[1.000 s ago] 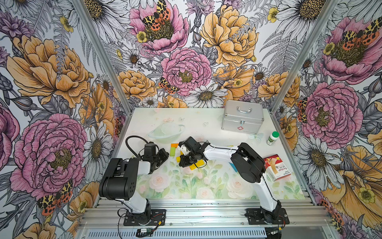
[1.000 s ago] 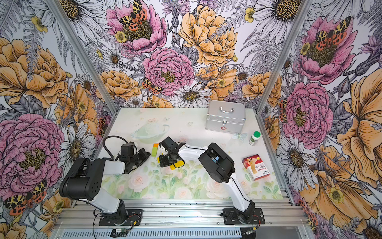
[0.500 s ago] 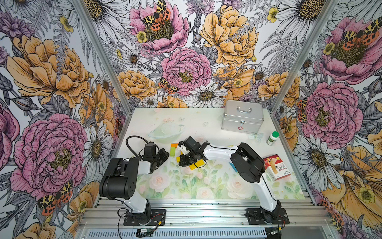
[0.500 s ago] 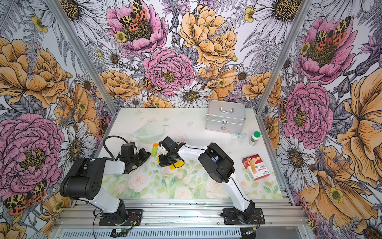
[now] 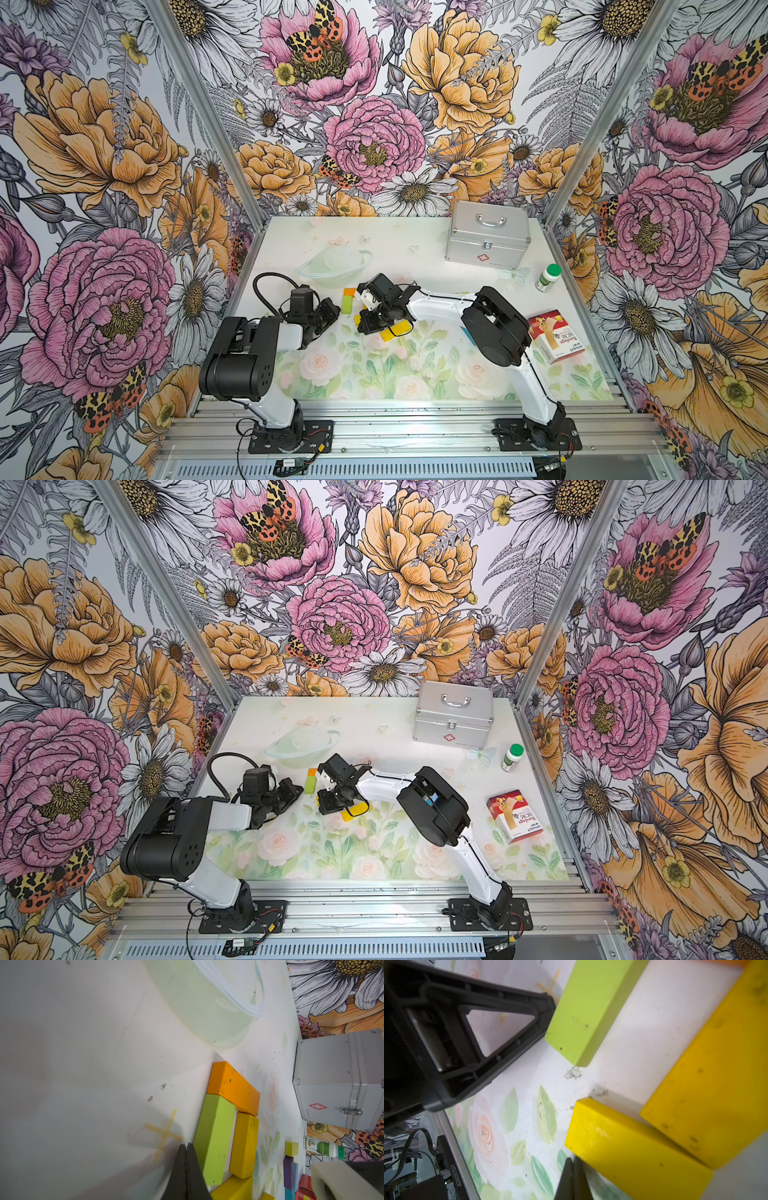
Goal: Assemble the letter p with building blocks
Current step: Assemble the building block at the center of the board.
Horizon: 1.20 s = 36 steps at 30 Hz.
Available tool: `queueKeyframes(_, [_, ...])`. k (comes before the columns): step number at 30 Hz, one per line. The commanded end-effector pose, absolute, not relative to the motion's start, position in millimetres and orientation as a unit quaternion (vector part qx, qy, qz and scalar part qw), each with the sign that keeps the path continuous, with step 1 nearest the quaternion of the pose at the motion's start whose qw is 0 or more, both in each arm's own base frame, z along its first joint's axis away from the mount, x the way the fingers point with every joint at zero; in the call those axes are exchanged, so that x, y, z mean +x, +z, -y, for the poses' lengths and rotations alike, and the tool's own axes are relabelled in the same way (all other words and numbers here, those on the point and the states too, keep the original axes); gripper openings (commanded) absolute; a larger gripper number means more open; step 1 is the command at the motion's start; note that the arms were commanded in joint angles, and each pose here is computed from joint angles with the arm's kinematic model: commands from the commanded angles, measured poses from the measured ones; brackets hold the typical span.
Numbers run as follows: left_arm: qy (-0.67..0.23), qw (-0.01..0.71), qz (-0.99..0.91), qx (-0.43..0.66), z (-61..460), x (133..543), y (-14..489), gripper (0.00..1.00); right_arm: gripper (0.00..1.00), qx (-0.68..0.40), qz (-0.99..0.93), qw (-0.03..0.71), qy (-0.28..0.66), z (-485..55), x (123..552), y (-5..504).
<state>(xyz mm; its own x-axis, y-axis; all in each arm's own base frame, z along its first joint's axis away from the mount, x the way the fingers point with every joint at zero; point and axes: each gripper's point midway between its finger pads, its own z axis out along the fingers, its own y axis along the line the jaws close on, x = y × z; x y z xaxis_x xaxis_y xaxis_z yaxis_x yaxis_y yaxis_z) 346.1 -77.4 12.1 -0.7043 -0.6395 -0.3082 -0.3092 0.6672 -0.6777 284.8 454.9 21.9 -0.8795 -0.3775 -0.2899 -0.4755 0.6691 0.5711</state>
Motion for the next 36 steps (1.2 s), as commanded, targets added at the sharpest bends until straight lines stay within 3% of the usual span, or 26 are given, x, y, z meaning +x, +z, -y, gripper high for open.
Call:
queueKeyframes(1, [-0.313,0.264,-0.87,-0.275,78.1,343.3,8.9,0.0,0.0,-0.216,-0.934,0.049,0.279,-439.2,281.5,-18.7])
queueKeyframes(36, [-0.316,0.257,-0.871,-0.277,78.3,341.7,5.8,0.0,0.0,-0.208,-0.935,0.056,0.281,-441.4,295.0,-20.4])
